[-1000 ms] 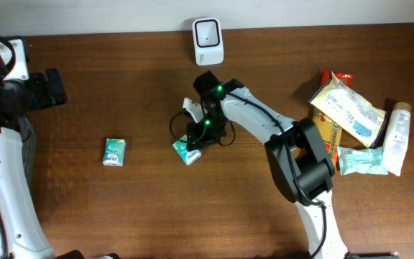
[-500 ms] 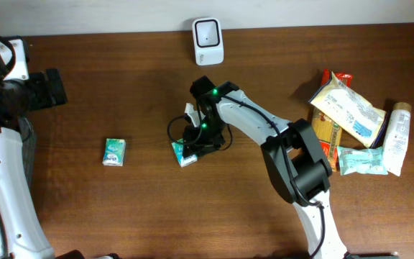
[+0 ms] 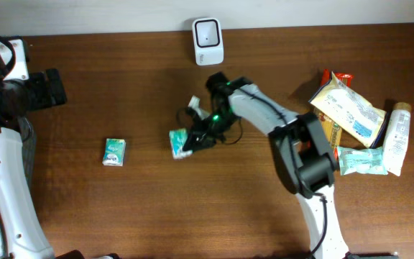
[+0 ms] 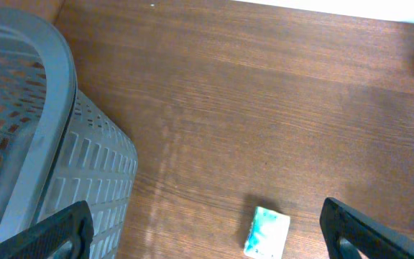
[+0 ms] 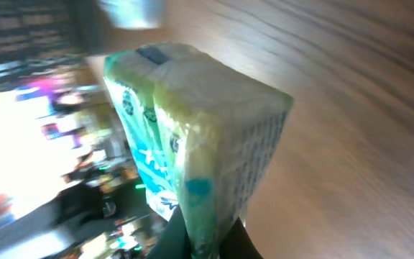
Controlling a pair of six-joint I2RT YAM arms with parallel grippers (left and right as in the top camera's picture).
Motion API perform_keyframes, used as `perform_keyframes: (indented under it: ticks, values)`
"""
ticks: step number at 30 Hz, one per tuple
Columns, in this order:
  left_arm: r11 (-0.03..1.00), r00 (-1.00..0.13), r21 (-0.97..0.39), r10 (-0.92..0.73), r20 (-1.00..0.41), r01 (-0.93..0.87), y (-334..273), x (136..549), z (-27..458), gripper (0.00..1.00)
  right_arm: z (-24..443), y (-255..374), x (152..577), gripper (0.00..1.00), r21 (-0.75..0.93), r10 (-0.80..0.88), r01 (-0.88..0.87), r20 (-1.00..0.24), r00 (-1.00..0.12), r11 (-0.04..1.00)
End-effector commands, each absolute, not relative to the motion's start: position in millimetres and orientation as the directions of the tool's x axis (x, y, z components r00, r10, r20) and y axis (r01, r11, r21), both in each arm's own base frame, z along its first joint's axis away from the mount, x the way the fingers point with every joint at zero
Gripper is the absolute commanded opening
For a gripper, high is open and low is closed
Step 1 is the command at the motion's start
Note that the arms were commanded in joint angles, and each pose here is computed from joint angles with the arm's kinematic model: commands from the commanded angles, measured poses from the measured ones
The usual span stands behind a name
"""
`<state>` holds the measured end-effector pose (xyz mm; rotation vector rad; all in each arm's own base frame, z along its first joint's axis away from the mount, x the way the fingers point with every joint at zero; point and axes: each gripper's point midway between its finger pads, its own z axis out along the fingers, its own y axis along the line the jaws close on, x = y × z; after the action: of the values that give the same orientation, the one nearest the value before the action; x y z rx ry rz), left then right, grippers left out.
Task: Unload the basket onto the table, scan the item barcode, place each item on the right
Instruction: 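Lift tissue pack with right gripper and hold it before the scanner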
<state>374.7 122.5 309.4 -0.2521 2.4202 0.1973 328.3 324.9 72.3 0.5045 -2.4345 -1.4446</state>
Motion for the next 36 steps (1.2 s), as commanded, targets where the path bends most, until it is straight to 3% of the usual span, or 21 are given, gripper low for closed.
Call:
perform_keyframes:
  ticks: [1,3,7,15,17,18,20,23,25,28,31,33,36]
  values:
    - [0.967,-0.737,0.071,-0.138,-0.662,-0.245,124.1,374.0,313.0,0.99,193.4,306.9,346.7,0.04,0.961,-0.343,-0.278,-0.261,-0.902,0.001]
    - [0.967,-0.737,0.071,-0.138,-0.662,-0.245,124.1,374.0,312.9,0.99,222.7,282.7,360.9,0.04,0.953,-0.267,-0.297,-0.304,-0.915,-0.066]
    - [0.967,-0.737,0.071,-0.138,-0.662,-0.245,124.1,374.0,313.0,0.99,251.6,246.6,375.9,0.04,0.944,-0.179,-0.327,-0.329,-0.927,-0.044]
    - [0.967,-0.737,0.071,-0.138,-0.662,-0.245,124.1,374.0,313.0,0.99,329.0,210.1,360.5,0.04,0.848,-0.091,-0.529,-0.529,-0.844,-0.028]
    - [0.967,-0.737,0.071,-0.138,-0.662,-0.245,124.1,374.0,313.0,0.99,319.2,211.8,364.4,0.04,0.824,-0.110,-0.562,-0.554,-0.825,0.069]
    - [0.967,-0.737,0.071,-0.138,-0.662,-0.245,124.1,374.0,313.0,0.99,290.6,213.9,377.1,0.04,0.790,-0.146,-0.557,-0.538,-0.830,0.254]
    - [0.967,-0.737,0.071,-0.138,-0.662,-0.245,124.1,374.0,313.0,0.99,257.2,212.1,393.6,0.04,0.729,-0.150,-0.481,-0.473,-0.868,0.486]
    - [0.967,-0.737,0.071,-0.138,-0.662,-0.245,124.1,374.0,313.0,0.99,235.2,210.9,414.3,0.04,0.504,-0.159,-0.419,-0.479,-0.863,0.756]
    - [0.967,-0.737,0.071,-0.138,-0.662,-0.245,124.1,374.0,313.0,0.99,250.6,202.8,433.3,0.04,0.290,-0.169,-0.382,-0.559,-0.812,0.878]
    - [0.967,-0.737,0.071,-0.138,-0.662,-0.245,124.1,374.0,313.0,0.99,301.9,189.4,465.1,0.04,0.012,-0.185,-0.273,-0.708,-0.682,0.962]
    - [0.967,-0.737,0.071,-0.138,-0.662,-0.245,124.1,374.0,313.0,0.99,343.4,193.3,501.0,0.04,-0.222,-0.286,-0.185,-0.821,-0.494,0.957]
    - [0.967,-0.737,0.071,-0.138,-0.662,-0.245,124.1,374.0,313.0,0.99,343.9,203.8,525.6,0.04,-0.325,-0.369,-0.175,-0.832,-0.413,0.929]
    - [0.967,-0.737,0.071,-0.138,-0.662,-0.245,124.1,374.0,313.0,0.99,302.0,215.3,580.0,0.04,-0.519,-0.535,-0.144,-0.771,-0.346,0.842]
